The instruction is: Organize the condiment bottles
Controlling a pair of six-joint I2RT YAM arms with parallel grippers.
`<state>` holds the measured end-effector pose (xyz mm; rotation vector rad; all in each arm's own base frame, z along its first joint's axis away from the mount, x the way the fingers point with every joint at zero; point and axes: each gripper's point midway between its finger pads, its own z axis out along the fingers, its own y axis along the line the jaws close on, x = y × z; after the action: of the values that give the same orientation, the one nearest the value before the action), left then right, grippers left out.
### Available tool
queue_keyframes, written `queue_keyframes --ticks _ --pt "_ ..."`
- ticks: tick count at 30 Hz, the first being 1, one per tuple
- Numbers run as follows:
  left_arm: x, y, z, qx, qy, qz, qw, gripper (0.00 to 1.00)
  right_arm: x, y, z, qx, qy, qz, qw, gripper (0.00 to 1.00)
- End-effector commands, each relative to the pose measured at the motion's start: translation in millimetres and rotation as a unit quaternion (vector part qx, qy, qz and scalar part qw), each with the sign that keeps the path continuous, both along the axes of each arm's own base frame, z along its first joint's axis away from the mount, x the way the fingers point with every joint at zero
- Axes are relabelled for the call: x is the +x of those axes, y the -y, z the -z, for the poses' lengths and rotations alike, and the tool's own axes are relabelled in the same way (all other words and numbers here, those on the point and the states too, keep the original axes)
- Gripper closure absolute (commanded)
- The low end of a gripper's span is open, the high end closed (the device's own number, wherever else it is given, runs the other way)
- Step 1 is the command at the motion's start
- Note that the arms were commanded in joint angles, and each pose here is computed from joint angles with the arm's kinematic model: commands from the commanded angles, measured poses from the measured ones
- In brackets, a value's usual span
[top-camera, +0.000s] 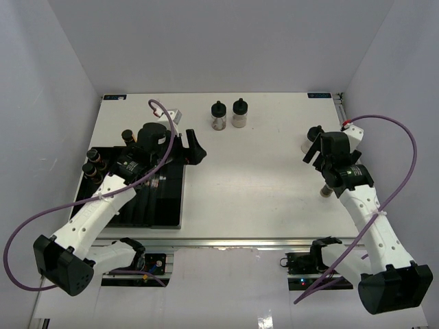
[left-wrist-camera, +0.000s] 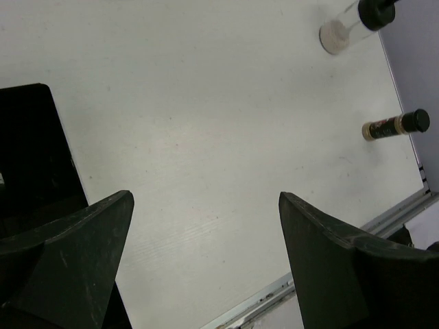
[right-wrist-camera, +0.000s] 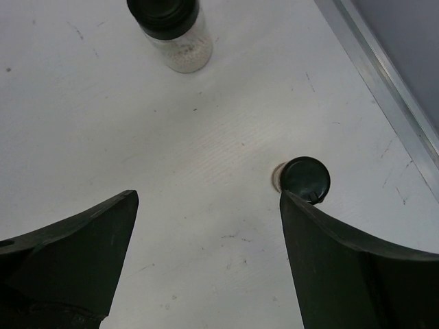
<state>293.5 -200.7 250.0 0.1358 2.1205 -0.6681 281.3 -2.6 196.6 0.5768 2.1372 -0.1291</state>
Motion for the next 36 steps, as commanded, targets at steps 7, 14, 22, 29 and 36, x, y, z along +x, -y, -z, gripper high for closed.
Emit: queue_keyframes --ticks 7,14,22,29,36 --pt "-9 -3 2 0.008 0.004 -0.003 1.0 0.02 6 49 39 0.035 0.052 0.122 0.991 0.02" --pt "-18 0 23 -0.007 -0.022 -0.001 1.0 0.02 22 60 64 0.029 0.018 0.114 0.993 0.0" --pt "-20 -3 18 -0.003 -0.011 0.0 1.0 0.02 25 70 86 0.025 -0.002 0.13 0.991 0.09" --pt "-22 -3 11 -0.005 -0.001 0.008 1.0 0.02 18 81 106 0.011 -0.02 0.162 0.987 0.13" --pt "-22 -5 11 -0.003 0.004 0.005 1.0 0.02 13 82 115 0.01 -0.032 0.169 0.985 0.25"
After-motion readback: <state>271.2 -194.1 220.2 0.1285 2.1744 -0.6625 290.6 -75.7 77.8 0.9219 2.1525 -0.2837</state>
